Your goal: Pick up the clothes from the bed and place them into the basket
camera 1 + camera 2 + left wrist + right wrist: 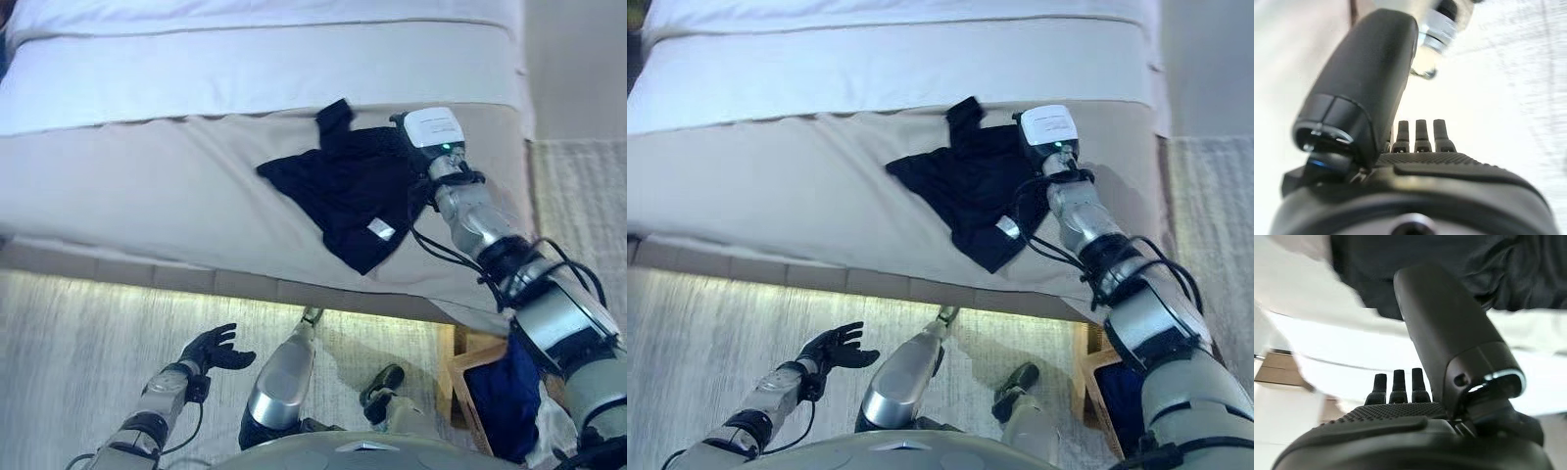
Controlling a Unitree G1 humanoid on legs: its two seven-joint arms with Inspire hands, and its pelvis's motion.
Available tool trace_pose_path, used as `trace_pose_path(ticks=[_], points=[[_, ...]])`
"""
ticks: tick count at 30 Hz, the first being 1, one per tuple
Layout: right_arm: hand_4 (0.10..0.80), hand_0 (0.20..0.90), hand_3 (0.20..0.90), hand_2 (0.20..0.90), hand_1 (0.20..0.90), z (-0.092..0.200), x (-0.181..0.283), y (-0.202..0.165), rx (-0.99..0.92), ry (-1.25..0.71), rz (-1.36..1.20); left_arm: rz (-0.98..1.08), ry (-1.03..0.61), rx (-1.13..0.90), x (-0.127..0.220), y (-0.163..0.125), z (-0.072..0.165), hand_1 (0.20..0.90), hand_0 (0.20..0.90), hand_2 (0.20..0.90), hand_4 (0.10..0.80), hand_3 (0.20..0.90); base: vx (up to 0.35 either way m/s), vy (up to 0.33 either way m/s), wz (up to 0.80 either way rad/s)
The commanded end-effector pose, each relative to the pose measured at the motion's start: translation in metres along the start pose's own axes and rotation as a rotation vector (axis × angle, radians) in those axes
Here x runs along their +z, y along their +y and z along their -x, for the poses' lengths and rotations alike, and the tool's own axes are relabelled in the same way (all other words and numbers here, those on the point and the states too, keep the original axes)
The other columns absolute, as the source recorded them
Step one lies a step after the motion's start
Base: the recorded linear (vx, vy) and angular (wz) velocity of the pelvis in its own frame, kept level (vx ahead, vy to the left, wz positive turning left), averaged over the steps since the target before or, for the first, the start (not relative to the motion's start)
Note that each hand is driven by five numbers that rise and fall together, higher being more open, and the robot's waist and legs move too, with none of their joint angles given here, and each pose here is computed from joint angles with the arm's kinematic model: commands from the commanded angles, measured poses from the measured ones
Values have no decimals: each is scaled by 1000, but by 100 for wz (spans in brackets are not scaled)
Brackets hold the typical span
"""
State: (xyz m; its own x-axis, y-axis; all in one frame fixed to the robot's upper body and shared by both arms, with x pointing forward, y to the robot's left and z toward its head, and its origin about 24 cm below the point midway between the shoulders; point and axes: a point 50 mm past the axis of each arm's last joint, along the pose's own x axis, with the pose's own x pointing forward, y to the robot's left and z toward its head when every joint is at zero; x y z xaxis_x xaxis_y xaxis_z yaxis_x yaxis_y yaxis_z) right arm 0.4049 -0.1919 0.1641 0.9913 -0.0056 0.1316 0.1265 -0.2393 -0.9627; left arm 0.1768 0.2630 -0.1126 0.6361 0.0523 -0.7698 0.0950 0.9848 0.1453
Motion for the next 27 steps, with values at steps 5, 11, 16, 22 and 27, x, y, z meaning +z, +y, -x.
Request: trace_pose_path(ticks=[5, 11, 16, 22, 27], points=[[800, 900, 900, 900, 900, -16, -36, -27, 126, 288, 5, -27, -49, 24, 4, 16, 5, 900, 900, 900, 800, 900, 17, -21, 21], [800, 900, 900, 900, 900, -7, -65, -11, 364, 497, -14, -48, -134, -1, 21, 10, 4, 900, 900, 900, 800, 900, 4, -42, 12], [429, 582, 529, 582, 582, 0, -78, 1, 408, 558, -24, -75, -169, -22, 33, 3, 3, 900, 900, 900, 800, 900, 7, -52, 15], [100, 300, 200, 300, 300, -19, -55, -44, -105, 417, -368, -57, -146, -17, 28, 0, 1, 900, 900, 900, 800, 900, -15, -23, 4], [100, 300, 200, 300, 300, -6, -38, -121, -646, 196, -666, 21, -84, 62, -5, 12, 9, 900, 900, 900, 800, 900, 9, -29, -42]])
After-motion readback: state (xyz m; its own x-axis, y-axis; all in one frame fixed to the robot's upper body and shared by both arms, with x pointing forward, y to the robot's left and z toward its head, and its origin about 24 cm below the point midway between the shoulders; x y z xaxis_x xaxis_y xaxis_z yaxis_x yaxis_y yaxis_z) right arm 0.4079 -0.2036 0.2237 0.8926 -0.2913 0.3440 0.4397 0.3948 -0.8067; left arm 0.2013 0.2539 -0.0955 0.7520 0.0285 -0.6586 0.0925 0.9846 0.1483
